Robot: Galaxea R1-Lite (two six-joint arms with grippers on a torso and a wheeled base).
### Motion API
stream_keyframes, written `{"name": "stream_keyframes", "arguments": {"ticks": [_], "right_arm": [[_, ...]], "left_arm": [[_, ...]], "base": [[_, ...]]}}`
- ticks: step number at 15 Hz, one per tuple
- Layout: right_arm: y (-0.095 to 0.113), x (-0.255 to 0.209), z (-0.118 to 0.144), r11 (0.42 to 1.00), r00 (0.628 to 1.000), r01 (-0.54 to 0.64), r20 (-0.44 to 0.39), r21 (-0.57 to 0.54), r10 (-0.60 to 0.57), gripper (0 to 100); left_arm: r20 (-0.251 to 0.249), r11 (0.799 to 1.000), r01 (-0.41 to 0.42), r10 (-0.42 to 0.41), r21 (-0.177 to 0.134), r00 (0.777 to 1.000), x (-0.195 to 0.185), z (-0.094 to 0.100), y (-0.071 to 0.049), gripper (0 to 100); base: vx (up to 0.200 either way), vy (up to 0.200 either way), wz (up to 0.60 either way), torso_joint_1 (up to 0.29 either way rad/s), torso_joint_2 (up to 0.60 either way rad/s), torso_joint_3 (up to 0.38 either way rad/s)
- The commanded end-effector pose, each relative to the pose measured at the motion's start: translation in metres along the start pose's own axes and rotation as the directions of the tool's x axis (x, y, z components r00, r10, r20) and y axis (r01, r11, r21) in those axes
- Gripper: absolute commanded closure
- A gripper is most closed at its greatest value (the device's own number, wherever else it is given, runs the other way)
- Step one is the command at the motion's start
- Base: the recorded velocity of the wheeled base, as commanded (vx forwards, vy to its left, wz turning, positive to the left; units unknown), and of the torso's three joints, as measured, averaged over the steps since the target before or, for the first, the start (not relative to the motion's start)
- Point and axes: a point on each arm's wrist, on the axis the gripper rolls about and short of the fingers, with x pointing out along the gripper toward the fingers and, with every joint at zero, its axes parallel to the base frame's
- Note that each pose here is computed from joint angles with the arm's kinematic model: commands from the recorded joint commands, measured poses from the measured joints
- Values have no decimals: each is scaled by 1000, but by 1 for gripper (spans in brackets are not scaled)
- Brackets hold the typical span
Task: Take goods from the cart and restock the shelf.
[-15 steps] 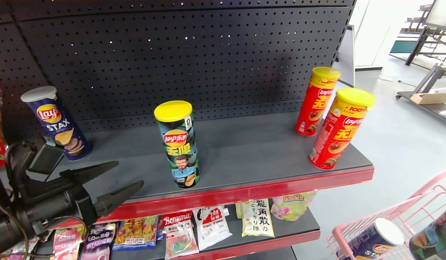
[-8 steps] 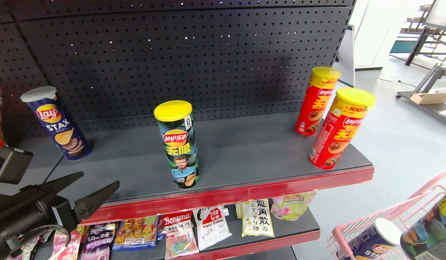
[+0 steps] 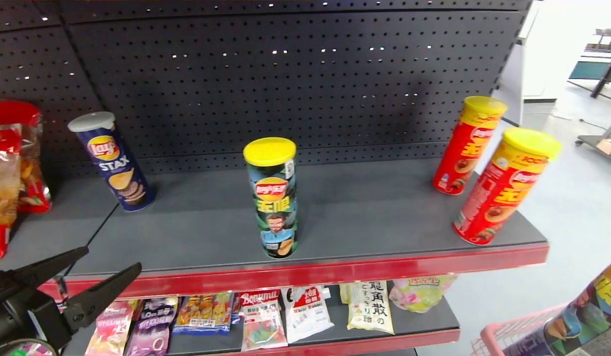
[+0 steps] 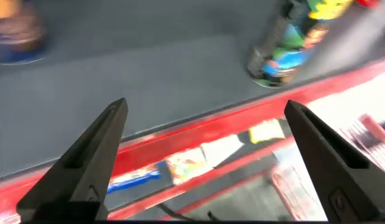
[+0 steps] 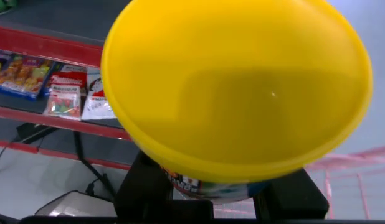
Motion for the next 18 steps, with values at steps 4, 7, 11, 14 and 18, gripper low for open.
{"name": "stream_keyframes", "arguments": {"ticks": [4, 7, 11, 14, 18], "right_arm": [[0, 1, 0, 1000, 1000, -3, -3, 0, 3, 100], [0, 14, 18, 999, 999, -40, 19, -5, 40, 100], [1, 108, 65, 998, 981, -69, 183, 3, 67, 100], [-6, 157, 82, 999, 970, -50, 235, -19, 53, 100], [4, 206, 104, 989, 968, -141, 205, -37, 146, 100]], "left_arm": [[7, 1000, 1, -1, 2, 1000, -1, 0, 0, 0], [22, 1000, 7, -7, 8, 1000, -6, -1, -2, 0], [23, 1000, 10, -10, 13, 1000, -19, -5, -5, 0], [-9, 999, 6, -6, 38, 1000, -30, -11, -8, 0], [-20, 999, 3, -2, 54, 1000, -30, -11, -8, 0]], "base": [[0, 0, 450, 2, 2, 1], [0, 0, 0, 0, 0, 0], [0, 0, 0, 0, 0, 0], [0, 0, 0, 0, 0, 0], [0, 0, 0, 0, 0, 0]]}}
